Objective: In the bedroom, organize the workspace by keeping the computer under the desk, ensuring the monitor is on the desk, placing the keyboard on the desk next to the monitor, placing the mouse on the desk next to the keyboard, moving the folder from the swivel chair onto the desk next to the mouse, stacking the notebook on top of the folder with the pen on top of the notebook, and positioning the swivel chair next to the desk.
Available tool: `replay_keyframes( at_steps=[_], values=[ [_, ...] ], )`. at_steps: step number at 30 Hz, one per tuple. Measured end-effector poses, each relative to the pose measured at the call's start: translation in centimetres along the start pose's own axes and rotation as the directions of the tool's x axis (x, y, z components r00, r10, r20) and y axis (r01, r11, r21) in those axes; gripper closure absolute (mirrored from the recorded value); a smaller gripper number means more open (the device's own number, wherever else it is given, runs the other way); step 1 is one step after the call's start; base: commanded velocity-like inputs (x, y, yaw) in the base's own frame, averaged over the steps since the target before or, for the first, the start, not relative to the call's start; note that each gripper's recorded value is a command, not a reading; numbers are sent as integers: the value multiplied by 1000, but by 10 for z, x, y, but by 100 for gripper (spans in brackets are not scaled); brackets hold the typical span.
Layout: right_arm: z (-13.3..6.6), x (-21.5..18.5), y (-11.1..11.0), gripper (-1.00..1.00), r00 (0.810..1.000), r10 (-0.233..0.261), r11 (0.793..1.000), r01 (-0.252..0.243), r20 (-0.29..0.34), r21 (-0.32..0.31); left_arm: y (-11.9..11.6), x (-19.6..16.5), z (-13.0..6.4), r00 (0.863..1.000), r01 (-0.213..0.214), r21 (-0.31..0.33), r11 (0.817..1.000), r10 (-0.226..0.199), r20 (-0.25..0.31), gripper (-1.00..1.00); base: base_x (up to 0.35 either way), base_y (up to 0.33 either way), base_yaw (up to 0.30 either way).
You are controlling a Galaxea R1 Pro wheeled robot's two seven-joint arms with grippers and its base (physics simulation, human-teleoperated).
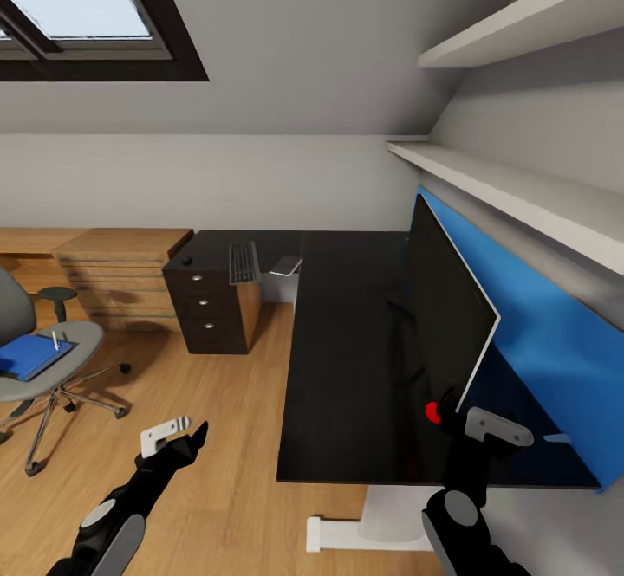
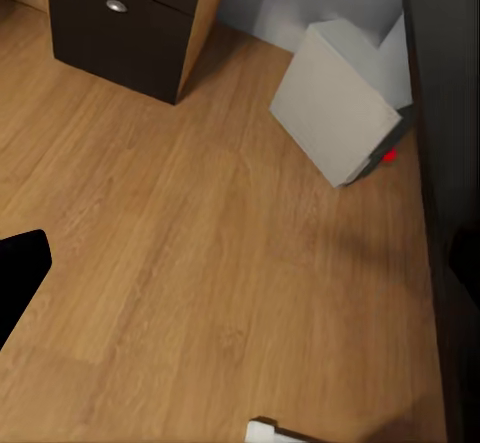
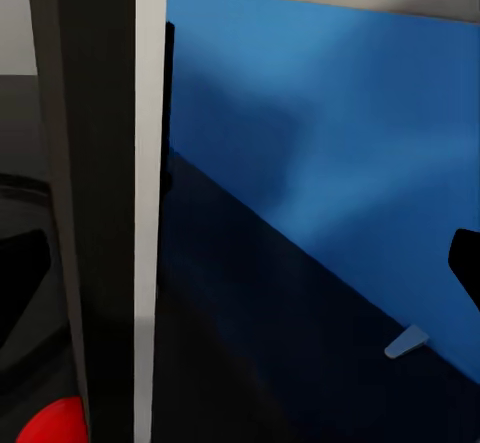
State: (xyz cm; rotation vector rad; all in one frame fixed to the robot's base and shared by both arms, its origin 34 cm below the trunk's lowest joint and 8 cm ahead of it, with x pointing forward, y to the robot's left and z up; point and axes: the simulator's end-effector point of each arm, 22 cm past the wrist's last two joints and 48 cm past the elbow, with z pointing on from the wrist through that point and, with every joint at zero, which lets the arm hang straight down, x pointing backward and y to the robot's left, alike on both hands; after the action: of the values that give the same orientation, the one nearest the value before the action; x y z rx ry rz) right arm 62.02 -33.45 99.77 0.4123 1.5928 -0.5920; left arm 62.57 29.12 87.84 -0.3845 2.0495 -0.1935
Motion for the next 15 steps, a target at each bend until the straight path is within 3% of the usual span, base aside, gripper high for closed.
replay_keyframes(
  at_steps=[11,15],
  values=[
    [0,0,0,-100,1000,0,1000,0,0,0,-5,3,-3,1000,3,9,1000,-3,-6,-100,0,-250,0],
    [0,0,0,-100,1000,0,1000,0,0,0,-5,4,-3,1000,4,10,1000,-4,-8,-100,0,-93,0]
  ],
)
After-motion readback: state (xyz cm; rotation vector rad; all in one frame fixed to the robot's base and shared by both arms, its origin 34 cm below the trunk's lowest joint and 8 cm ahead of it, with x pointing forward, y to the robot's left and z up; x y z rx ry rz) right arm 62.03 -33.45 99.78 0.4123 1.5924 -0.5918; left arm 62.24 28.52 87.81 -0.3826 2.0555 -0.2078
